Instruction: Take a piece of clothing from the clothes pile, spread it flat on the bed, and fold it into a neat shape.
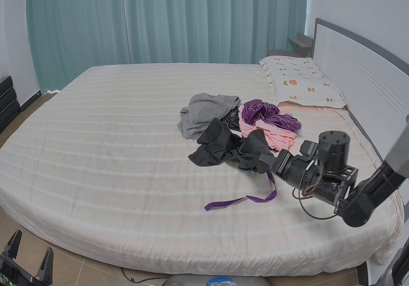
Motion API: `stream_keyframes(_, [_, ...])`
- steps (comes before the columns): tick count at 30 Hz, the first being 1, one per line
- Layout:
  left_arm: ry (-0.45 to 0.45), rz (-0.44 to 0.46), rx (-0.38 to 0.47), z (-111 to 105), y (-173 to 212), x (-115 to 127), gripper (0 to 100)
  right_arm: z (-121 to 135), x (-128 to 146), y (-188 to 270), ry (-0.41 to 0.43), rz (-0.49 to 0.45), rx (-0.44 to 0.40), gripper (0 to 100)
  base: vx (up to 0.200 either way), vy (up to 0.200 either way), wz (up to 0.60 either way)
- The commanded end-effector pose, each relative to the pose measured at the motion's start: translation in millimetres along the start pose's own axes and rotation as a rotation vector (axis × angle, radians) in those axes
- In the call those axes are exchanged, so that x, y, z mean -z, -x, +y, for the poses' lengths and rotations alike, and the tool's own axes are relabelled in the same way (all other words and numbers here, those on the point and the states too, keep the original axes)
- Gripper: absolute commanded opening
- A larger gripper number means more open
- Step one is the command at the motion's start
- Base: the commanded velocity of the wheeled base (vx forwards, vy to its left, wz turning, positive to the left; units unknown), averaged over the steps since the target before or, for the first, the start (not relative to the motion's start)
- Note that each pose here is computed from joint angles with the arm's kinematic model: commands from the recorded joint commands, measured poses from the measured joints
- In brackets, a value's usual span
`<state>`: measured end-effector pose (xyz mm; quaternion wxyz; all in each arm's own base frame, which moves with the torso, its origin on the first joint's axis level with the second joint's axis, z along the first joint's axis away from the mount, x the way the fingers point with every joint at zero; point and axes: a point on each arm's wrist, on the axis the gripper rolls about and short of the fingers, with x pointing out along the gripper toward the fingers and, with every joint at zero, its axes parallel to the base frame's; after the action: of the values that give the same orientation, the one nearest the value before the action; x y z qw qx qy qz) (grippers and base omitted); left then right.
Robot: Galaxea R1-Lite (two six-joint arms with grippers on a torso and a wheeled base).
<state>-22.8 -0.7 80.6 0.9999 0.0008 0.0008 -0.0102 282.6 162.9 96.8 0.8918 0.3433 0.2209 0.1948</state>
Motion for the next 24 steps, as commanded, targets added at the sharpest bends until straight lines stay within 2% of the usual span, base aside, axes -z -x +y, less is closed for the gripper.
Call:
stream_keyframes(1, [0.000, 0.000, 0.000, 0, 0, 5, 100, 71, -36, 76, 0.025, -0.124, -0.248, 0, 0.000, 0.000, 0.00])
stream_keyframes(6, [-0.001, 0.000, 0.000, 0, 0, 5, 100, 103, -65, 97, 0.044, -0.202, -0.337, 0, 0.000, 0.000, 0.00])
stream_keyframes(13, [-0.001, 0.027, 0.023, 0, -2, 4, 100, 108, -73, 108, 0.064, -0.241, -0.366, 0, 0.000, 0.000, 0.00])
stream_keyframes(17, [-0.007, 0.067, 0.057, 1, -5, 4, 100, 105, -61, 106, 0.076, -0.188, -0.365, 0, 0.000, 0.000, 0.00])
stream_keyframes(24, [-0.030, 0.005, 0.079, -1, -2, 2, 100, 109, -62, 111, 0.091, -0.198, -0.383, 0, 0.000, 0.000, 0.00])
